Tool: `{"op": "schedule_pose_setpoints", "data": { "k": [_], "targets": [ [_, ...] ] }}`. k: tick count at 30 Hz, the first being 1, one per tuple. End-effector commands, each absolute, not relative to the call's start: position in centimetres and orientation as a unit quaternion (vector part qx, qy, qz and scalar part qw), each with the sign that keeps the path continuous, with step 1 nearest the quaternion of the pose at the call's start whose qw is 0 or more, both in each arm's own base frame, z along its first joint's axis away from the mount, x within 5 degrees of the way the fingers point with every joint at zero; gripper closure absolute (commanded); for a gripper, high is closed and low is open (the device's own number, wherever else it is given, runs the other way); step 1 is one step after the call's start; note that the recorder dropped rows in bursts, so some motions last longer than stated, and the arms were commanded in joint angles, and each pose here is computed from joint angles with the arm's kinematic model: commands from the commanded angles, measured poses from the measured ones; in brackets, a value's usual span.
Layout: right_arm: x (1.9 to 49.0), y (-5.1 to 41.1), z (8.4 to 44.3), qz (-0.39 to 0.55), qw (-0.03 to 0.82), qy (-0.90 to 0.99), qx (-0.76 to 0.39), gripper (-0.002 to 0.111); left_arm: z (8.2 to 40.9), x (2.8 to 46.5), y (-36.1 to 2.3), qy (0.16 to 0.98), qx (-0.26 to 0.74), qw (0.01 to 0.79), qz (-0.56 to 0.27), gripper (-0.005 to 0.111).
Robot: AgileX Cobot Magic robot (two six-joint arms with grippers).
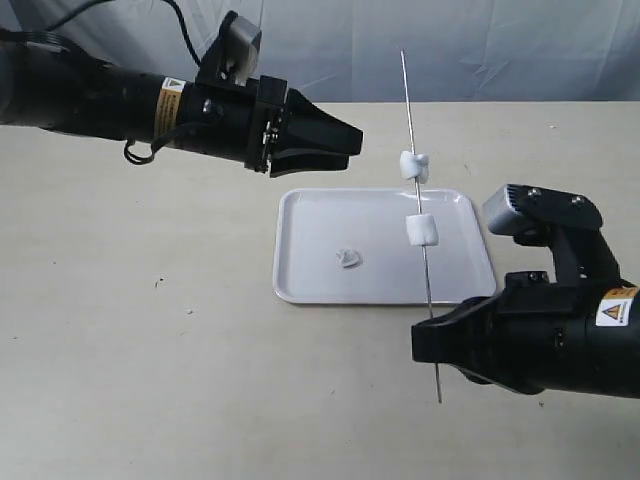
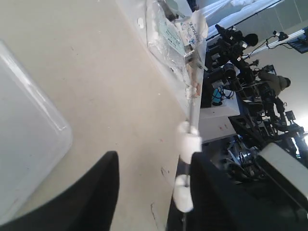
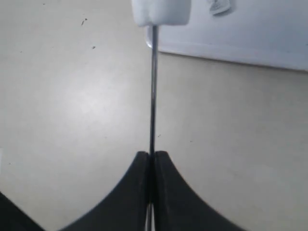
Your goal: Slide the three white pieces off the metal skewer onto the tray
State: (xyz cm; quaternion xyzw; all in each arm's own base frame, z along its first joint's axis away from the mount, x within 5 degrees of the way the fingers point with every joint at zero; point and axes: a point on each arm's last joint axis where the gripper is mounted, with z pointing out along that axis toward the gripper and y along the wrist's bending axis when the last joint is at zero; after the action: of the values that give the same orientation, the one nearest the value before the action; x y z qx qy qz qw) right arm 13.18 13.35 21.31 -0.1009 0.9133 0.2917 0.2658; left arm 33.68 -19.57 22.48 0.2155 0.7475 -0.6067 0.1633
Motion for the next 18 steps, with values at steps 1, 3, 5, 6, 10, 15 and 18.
{"op": "schedule_pose_setpoints", "data": {
  "k": [1,3,5,6,10,15,18],
  "targets": [
    [14.2,13.6,20.4,0.274,0.279,0.916,-0.087,0.109,24.2,32.7,-19.5,0.743,0.230,0.168,-0.606,0.062],
    [14.5,13.7,20.1,0.271,0.279,0.918,-0.081,0.109,24.4,32.7,-19.5,0.742,0.230,0.169,-0.606,0.062],
    [14.7,13.8,19.9,0.272,0.277,0.919,-0.069,0.109,24.4,32.7,-19.5,0.741,0.228,0.170,-0.608,0.062],
    [14.8,13.8,19.9,0.273,0.280,0.918,-0.065,0.109,24.4,32.7,-19.5,0.741,0.227,0.170,-0.608,0.062],
    [15.1,14.2,20.7,0.280,0.290,0.913,-0.065,0.109,24.5,32.3,-20.3,0.733,0.239,0.173,-0.613,0.062],
    [15.7,14.9,22.0,0.294,0.294,0.907,-0.071,0.109,24.9,31.4,-22.2,0.714,0.250,0.173,-0.630,0.062],
    [15.7,15.1,22.3,0.298,0.289,0.907,-0.075,0.109,24.9,31.2,-22.8,0.716,0.249,0.175,-0.628,0.062]
  ]
}}
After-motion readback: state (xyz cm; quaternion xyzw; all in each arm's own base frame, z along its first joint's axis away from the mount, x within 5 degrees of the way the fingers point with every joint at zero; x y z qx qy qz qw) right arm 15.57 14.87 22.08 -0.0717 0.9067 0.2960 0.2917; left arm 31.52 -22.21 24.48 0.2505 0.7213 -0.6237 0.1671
